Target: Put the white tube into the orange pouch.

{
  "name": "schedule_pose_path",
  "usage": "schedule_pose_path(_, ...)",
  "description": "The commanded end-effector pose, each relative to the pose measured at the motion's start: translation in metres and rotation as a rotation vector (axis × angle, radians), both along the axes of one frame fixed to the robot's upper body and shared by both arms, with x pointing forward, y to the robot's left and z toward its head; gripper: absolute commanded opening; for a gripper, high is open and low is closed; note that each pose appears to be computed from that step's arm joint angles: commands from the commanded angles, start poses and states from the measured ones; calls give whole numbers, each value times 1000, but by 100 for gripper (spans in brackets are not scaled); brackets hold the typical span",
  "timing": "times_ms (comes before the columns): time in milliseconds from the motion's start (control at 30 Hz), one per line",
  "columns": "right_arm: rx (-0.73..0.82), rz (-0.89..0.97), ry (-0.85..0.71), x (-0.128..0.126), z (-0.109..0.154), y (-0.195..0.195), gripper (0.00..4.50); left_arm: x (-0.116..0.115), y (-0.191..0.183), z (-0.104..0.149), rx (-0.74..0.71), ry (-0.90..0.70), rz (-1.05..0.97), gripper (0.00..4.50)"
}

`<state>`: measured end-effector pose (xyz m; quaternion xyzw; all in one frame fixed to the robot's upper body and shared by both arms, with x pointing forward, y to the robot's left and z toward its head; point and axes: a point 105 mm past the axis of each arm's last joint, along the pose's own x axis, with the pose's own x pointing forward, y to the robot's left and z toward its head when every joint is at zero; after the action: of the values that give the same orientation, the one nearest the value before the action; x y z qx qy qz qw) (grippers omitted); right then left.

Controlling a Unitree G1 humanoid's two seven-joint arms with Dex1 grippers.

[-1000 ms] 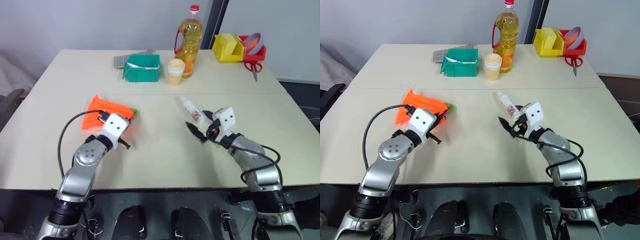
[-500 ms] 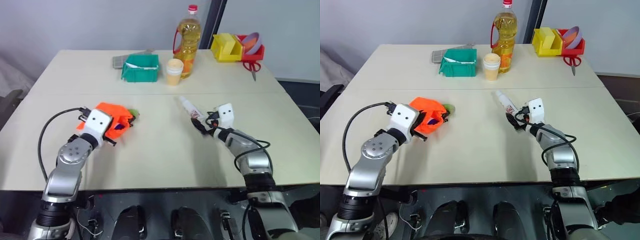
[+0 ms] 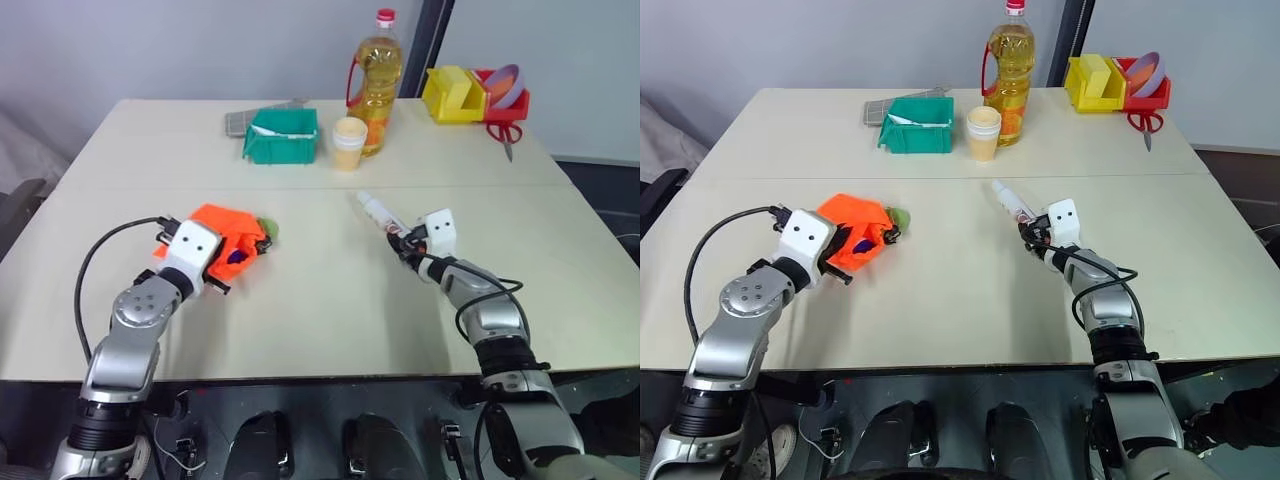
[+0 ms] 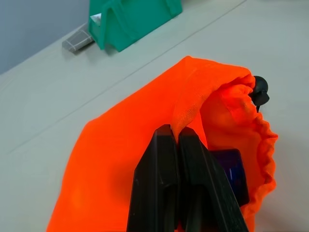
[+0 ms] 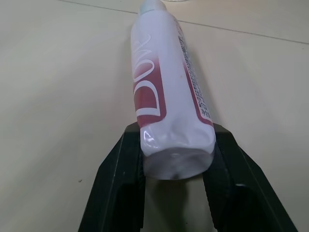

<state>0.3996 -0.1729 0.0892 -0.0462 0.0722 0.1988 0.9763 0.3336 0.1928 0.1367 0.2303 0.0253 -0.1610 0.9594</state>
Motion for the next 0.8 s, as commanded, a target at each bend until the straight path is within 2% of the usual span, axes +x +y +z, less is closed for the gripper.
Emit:
schedule_pose_path(33, -19, 40, -113, -1, 24, 7, 114, 0, -6, 14, 2, -59, -33, 0)
schedule_pose_path(100, -33, 104, -155, -9, 33, 15, 114, 0, -7, 14, -1, -62, -40, 0)
schedule_pose_path(233, -49, 389, -185, -54, 47, 52, 114, -1, -12, 14, -12, -61, -59, 0)
schedule_pose_path(333, -42, 539, -161, -85, 48, 79, 114, -2, -16, 15, -20, -65, -78, 0)
schedule_pose_path(433, -70, 626, -126, -103, 42, 101, 114, -2, -19, 16, -28, -62, -91, 0)
schedule_pose_path(800, -68, 618, -105, -92, 35, 139, 114, -7, -34, 20, -48, -65, -148, 0)
